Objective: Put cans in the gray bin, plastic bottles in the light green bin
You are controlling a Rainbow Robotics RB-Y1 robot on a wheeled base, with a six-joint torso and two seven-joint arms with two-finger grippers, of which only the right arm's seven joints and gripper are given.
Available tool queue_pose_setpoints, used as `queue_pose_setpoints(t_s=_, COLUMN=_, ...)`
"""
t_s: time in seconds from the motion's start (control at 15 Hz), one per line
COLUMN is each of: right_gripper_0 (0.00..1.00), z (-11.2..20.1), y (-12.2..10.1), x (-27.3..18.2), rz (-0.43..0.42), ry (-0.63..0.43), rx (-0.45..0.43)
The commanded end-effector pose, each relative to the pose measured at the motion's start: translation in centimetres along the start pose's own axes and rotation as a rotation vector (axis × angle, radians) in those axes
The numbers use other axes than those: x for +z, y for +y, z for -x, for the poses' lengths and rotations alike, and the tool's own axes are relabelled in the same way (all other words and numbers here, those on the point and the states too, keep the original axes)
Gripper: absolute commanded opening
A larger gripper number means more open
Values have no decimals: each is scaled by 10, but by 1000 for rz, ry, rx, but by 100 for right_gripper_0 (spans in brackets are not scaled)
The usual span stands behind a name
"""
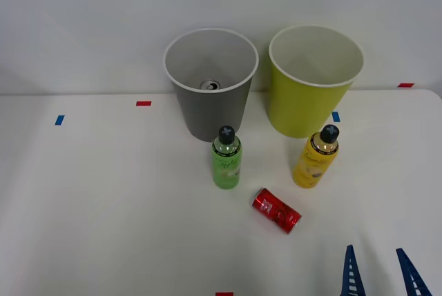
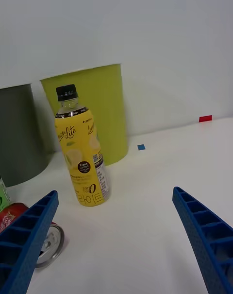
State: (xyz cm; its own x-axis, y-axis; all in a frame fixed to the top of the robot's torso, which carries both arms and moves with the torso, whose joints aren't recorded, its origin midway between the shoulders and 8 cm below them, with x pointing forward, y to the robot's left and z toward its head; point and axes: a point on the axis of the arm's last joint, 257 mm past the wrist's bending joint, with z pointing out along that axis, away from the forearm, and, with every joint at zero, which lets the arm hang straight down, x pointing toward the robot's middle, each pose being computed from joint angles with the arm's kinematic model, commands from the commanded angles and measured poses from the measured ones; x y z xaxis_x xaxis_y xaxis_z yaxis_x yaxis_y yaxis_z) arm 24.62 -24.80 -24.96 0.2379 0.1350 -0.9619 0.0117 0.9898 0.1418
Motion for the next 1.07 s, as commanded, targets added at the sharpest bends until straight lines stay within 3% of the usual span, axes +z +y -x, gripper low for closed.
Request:
queue_pose_setpoints(t_s=0.07, right_gripper_0=100, z=6, y=4, x=13, rz=5, ry=-35, rx=-96)
queue_pose_setpoints(t_s=0.67, right_gripper_0=100, z=4, y=8, x=54, rz=58, ry=-47, rx=-18)
queue_pose_setpoints(t_s=1.07, right_gripper_0=100, z=1, y=20, x=104, rz=103, ry=-41, rx=6)
